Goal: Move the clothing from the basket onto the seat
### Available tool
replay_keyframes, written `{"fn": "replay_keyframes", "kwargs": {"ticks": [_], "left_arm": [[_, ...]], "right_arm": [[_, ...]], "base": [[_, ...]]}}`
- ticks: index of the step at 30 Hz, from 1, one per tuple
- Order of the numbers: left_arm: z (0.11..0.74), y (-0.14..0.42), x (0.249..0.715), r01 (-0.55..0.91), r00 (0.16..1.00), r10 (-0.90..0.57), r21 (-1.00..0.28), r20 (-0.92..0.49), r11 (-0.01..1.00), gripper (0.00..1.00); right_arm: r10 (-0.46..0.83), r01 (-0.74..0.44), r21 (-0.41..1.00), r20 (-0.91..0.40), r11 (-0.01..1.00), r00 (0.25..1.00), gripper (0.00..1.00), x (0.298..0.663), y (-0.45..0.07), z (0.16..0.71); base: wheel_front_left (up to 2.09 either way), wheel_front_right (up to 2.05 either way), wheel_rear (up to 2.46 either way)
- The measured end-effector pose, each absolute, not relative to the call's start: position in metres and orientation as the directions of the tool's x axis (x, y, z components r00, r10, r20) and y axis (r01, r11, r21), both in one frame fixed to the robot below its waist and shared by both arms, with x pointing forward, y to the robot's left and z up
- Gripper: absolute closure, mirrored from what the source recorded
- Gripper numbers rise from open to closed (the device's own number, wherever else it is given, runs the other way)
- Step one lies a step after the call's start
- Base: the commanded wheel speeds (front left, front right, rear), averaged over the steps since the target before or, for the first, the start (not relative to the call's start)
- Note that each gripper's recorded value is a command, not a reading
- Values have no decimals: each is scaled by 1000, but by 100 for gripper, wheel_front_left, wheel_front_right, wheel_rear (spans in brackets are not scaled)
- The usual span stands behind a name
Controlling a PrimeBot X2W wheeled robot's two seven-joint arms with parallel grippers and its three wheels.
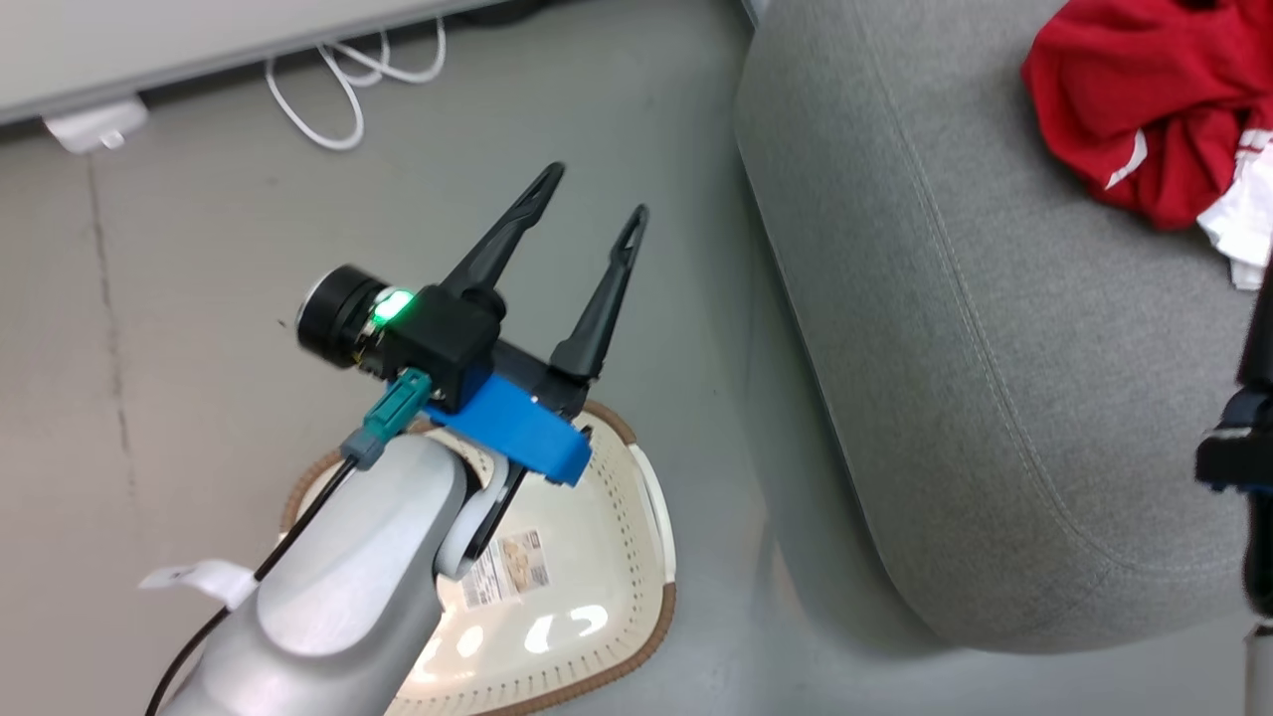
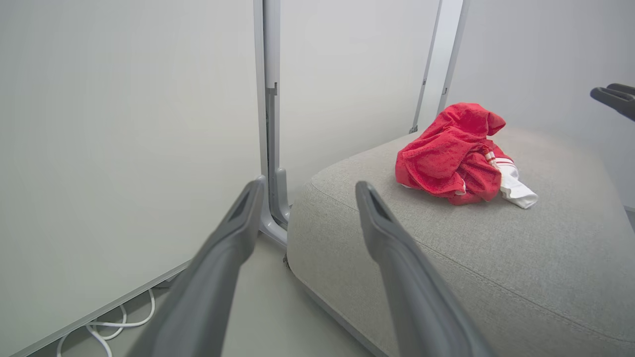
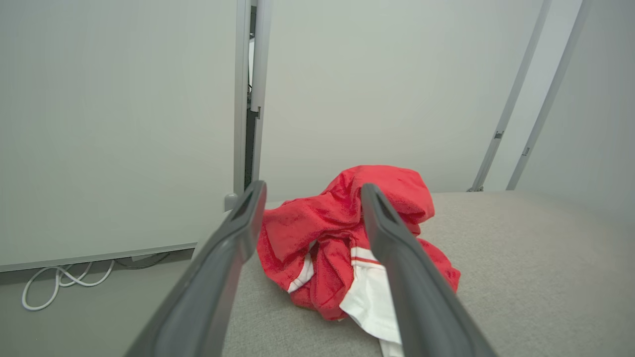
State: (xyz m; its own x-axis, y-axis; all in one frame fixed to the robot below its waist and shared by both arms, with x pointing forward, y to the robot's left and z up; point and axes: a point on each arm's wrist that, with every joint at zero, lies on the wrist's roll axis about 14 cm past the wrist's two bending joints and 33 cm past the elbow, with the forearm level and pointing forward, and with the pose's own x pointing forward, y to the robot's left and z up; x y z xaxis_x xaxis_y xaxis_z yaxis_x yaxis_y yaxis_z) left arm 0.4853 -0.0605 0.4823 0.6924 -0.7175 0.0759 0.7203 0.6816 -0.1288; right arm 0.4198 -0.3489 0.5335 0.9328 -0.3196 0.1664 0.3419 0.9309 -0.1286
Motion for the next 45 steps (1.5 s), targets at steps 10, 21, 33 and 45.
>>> {"fn": "replay_keyframes", "kwargs": {"ticks": [10,21,33,45], "left_arm": [[523,25,464,519,852,-505,-105,137,848,0],[541,113,422,282,948,-263,-88,180,955,0],[524,163,378,121,985,-107,-95,135,988,0],[512,180,362,58,994,-48,-99,101,993,0]], "right_arm": [[-169,181,-48,190,982,967,0,398,-281,543],[-21,14,34,201,999,979,0,389,-216,544],[59,-70,64,171,995,984,0,378,-182,534],[104,-116,103,114,988,988,0,376,-163,515]], "base": [[0,0,0],[0,0,0],[0,0,0],[0,0,0]]}}
